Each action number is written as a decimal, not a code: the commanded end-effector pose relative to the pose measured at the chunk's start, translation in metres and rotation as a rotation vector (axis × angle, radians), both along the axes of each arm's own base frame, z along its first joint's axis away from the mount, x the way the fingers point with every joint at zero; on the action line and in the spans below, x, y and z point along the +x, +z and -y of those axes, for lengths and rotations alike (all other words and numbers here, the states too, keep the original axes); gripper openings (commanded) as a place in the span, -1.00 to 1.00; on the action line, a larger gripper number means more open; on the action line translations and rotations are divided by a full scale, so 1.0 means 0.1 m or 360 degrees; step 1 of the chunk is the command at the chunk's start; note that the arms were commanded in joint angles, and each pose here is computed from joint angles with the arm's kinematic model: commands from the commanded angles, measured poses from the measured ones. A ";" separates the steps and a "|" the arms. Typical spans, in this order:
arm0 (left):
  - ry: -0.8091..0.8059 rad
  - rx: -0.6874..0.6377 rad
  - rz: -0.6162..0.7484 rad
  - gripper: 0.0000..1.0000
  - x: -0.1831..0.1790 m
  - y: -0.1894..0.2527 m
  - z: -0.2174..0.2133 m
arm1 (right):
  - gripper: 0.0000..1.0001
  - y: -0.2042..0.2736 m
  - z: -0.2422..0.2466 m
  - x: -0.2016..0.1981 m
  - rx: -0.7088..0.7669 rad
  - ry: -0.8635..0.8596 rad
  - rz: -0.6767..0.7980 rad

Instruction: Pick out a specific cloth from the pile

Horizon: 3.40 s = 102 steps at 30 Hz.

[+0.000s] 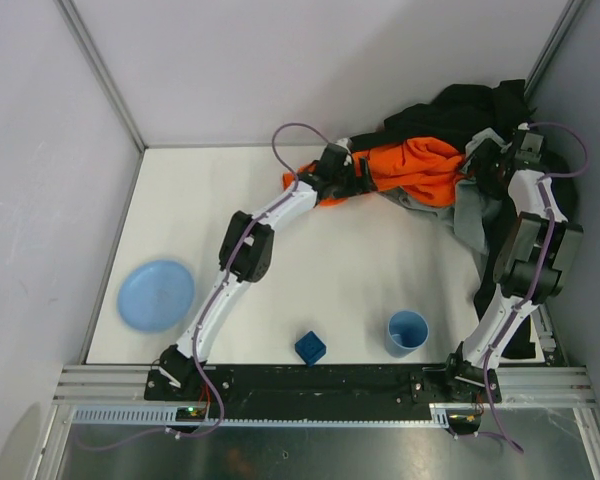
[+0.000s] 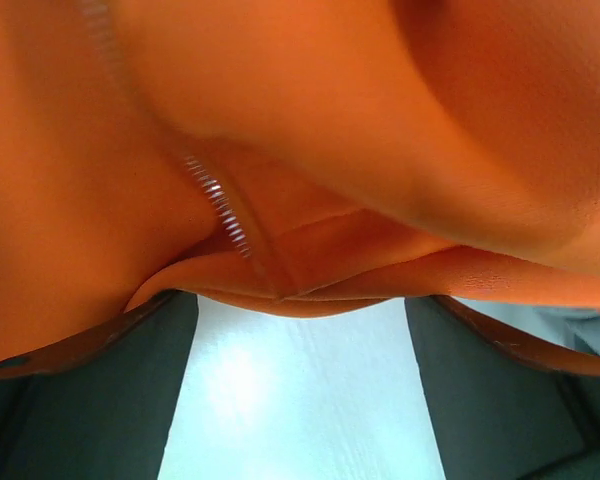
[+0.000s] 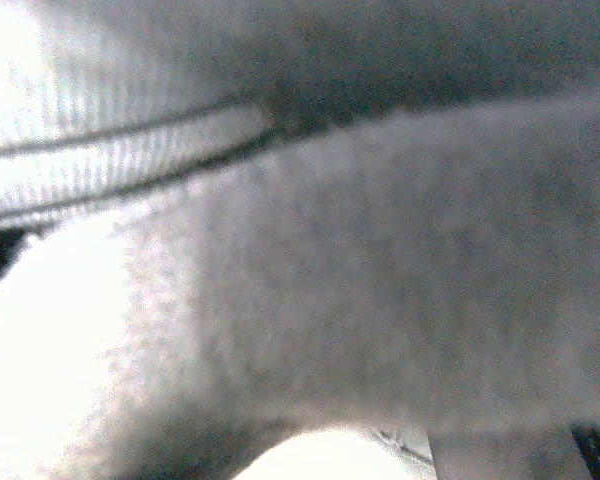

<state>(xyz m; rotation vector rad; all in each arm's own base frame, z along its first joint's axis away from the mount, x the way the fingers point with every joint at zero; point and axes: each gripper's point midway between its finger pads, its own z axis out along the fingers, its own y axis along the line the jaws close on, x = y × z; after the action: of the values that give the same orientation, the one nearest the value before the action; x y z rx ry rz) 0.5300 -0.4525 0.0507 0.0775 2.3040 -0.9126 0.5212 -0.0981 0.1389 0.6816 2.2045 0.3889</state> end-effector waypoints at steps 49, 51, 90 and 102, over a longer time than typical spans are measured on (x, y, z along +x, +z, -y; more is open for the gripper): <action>-0.0174 -0.0158 -0.0206 0.99 -0.46 0.09 0.08 | 0.65 -0.62 -1.39 -0.24 0.0422 0.0006 -0.0058; -0.0169 -0.0177 -0.0218 0.99 -0.45 0.08 0.10 | 0.64 -0.59 -1.29 -0.19 0.0435 -0.0037 -0.0021; 0.0008 -0.0446 -0.0089 0.62 -0.11 0.00 0.67 | -1.00 0.96 -1.47 0.91 0.0115 0.0388 0.0484; 0.0422 -0.0868 -0.0069 0.39 0.31 0.16 0.76 | -1.00 1.14 -1.55 0.71 0.0129 0.0478 0.0502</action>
<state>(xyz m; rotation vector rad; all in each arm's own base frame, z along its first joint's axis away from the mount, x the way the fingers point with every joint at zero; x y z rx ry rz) 0.5401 -0.5306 0.0548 -0.2988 2.0756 -1.3570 0.5813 0.0495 0.1394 0.5116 2.2593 0.6635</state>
